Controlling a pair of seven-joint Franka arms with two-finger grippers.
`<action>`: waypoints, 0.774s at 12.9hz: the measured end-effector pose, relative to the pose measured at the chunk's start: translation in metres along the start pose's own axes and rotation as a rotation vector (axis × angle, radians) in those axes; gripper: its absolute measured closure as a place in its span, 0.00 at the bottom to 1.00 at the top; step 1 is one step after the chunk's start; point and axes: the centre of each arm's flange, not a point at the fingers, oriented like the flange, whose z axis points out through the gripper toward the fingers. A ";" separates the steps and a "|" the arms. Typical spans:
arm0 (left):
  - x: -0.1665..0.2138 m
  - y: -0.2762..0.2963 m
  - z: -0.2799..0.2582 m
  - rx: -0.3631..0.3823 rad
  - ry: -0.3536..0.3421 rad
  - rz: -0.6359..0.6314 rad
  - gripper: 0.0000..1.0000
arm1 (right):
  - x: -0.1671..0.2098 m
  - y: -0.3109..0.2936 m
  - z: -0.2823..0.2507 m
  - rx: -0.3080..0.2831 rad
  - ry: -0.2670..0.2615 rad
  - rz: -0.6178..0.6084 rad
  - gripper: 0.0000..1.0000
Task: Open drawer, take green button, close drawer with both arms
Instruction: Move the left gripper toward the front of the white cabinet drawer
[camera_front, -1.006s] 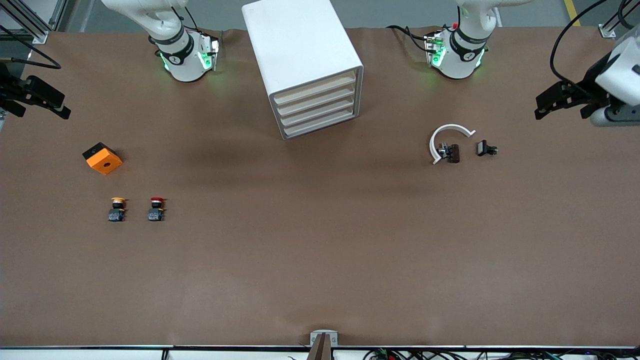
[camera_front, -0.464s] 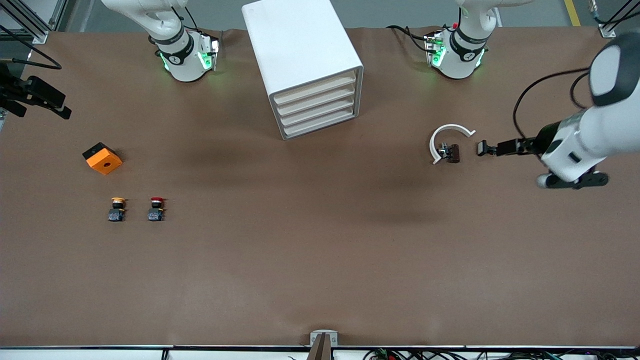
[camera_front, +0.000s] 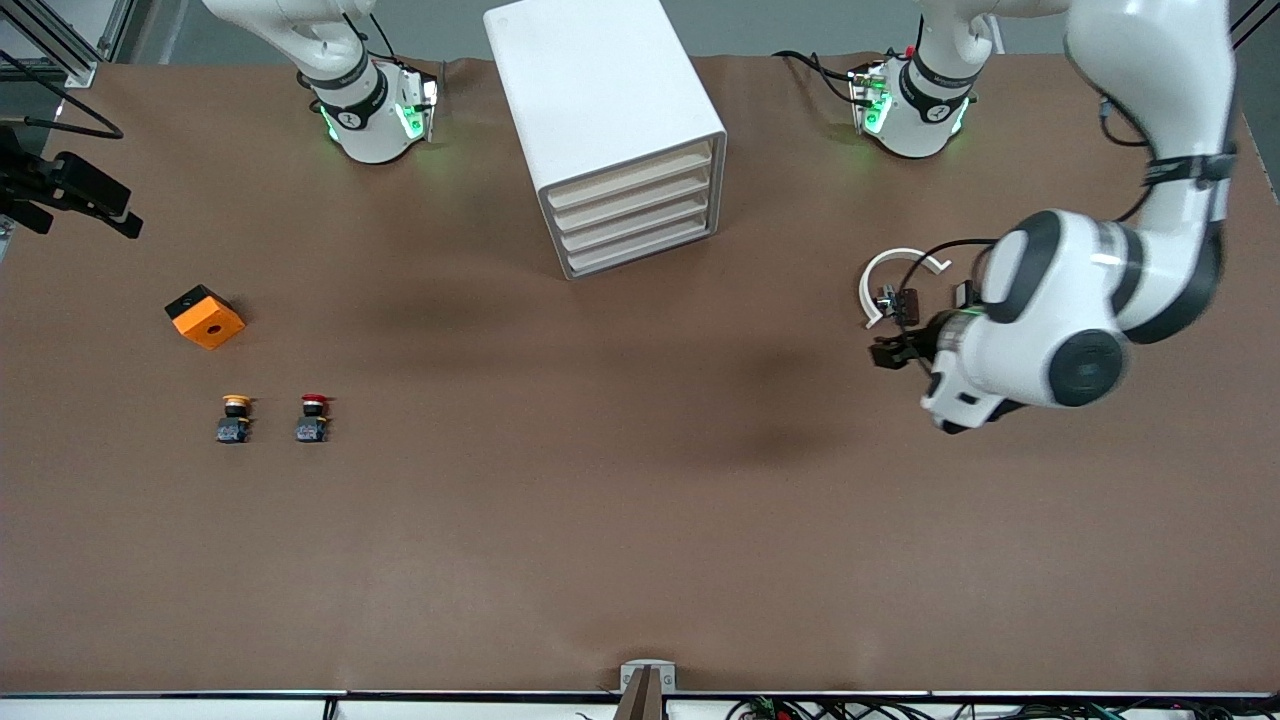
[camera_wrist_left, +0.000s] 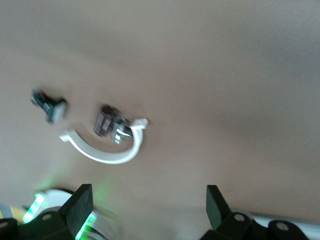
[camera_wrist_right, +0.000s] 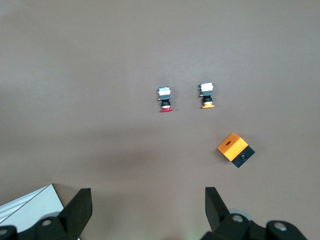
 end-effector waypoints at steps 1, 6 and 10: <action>-0.011 0.021 0.014 0.013 -0.018 -0.079 0.00 | 0.000 0.000 0.000 0.000 0.000 0.000 0.00; -0.029 0.084 0.075 -0.002 -0.231 -0.710 0.00 | 0.000 0.000 0.000 0.000 0.000 0.001 0.00; -0.036 0.114 0.122 0.071 -0.422 -0.983 0.00 | 0.000 0.000 0.001 0.000 -0.002 0.001 0.00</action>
